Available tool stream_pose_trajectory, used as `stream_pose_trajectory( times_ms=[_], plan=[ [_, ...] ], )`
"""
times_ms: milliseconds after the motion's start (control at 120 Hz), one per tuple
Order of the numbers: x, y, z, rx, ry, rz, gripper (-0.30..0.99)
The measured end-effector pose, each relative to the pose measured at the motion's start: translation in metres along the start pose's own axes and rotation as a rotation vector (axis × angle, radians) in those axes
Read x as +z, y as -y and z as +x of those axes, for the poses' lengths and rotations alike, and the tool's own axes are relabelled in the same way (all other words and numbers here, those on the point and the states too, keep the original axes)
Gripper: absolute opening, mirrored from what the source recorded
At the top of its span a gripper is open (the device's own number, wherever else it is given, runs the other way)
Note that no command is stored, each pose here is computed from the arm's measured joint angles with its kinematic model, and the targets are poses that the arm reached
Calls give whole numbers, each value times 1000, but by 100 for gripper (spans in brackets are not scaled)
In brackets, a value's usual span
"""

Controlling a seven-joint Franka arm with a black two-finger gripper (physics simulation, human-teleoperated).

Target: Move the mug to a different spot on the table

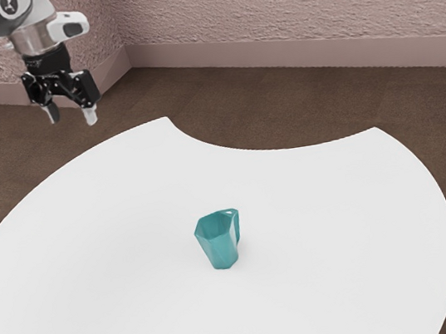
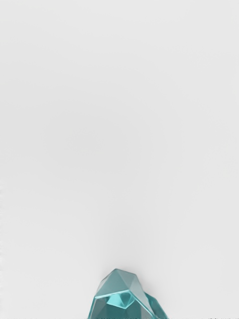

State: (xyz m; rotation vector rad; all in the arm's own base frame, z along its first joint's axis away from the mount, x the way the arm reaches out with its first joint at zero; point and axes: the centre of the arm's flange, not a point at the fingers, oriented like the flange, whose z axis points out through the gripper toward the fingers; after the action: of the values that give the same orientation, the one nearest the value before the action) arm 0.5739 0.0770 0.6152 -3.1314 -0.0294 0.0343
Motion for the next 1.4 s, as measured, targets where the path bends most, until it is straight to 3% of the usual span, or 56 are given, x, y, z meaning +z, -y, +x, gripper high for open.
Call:
stream_pose_trajectory(
  times_ms=[392,617,1025,1400],
  plan=[
    [-5,-2,12,10,-14,4,68],
    [63,-44,64,76,24,33,68],
    [145,-128,112,183,9,21,68],
    [191,-166,127,281,20,13,68]
  ],
)
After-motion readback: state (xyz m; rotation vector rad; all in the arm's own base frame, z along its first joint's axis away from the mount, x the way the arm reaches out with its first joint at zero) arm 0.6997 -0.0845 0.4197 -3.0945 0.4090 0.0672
